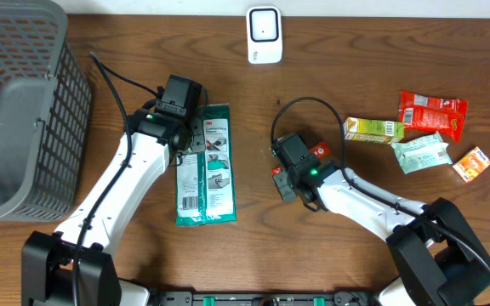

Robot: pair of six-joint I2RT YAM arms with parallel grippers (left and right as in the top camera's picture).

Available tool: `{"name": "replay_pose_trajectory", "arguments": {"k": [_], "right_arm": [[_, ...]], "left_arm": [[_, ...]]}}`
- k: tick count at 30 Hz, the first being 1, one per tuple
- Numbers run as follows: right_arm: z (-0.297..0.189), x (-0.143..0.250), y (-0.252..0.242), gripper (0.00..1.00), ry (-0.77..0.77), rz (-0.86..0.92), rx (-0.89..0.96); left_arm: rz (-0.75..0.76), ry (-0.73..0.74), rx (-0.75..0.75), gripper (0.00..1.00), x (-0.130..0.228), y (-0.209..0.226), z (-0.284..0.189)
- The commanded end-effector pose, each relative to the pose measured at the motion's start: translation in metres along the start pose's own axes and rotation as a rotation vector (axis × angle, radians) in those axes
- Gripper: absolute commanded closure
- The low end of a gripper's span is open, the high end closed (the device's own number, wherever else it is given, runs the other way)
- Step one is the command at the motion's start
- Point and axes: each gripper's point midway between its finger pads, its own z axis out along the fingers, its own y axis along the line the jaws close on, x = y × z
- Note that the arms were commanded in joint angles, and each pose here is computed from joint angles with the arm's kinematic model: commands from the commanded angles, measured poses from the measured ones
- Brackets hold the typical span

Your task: Scan the item barcode

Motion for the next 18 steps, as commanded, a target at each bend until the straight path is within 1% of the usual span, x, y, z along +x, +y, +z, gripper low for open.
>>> {"name": "replay_pose_trajectory", "arguments": {"k": [1, 4, 7, 10, 13, 15, 18], "right_arm": [[-0.001, -0.016, -0.004, 0.99, -0.069, -0.009, 0.038], [-0.003, -0.031, -0.001, 0.99, -0.133, 0.003, 0.026], [-0.007, -0.056, -0.004, 0.99, -0.233, 0.062, 0.024], [-0.012, -0.076, -0.038, 0.99, -0.285, 0.166, 0.091], [-0.012, -0.083, -0.065, 0.99, -0.276, 0.247, 0.046], [-0.008, -0.077, -0.086, 0.99, -0.25, 0.31, -0.001], [-0.005, -0.073, -0.098, 0.99, -0.235, 0.322, -0.008]], "left_arm": [[-0.008, 0.0, -0.015, 0.5, -0.001, 0.003, 0.001], [-0.008, 0.0, -0.015, 0.5, -0.002, 0.003, 0.001], [-0.008, 0.0, -0.015, 0.5, -0.002, 0.003, 0.001], [-0.008, 0.0, -0.015, 0.5, -0.002, 0.003, 0.001], [-0.008, 0.0, -0.015, 0.5, -0.002, 0.003, 0.001], [-0.009, 0.0, -0.015, 0.5, -0.001, 0.003, 0.001], [-0.009, 0.0, -0.015, 0.5, -0.001, 0.003, 0.001]]}}
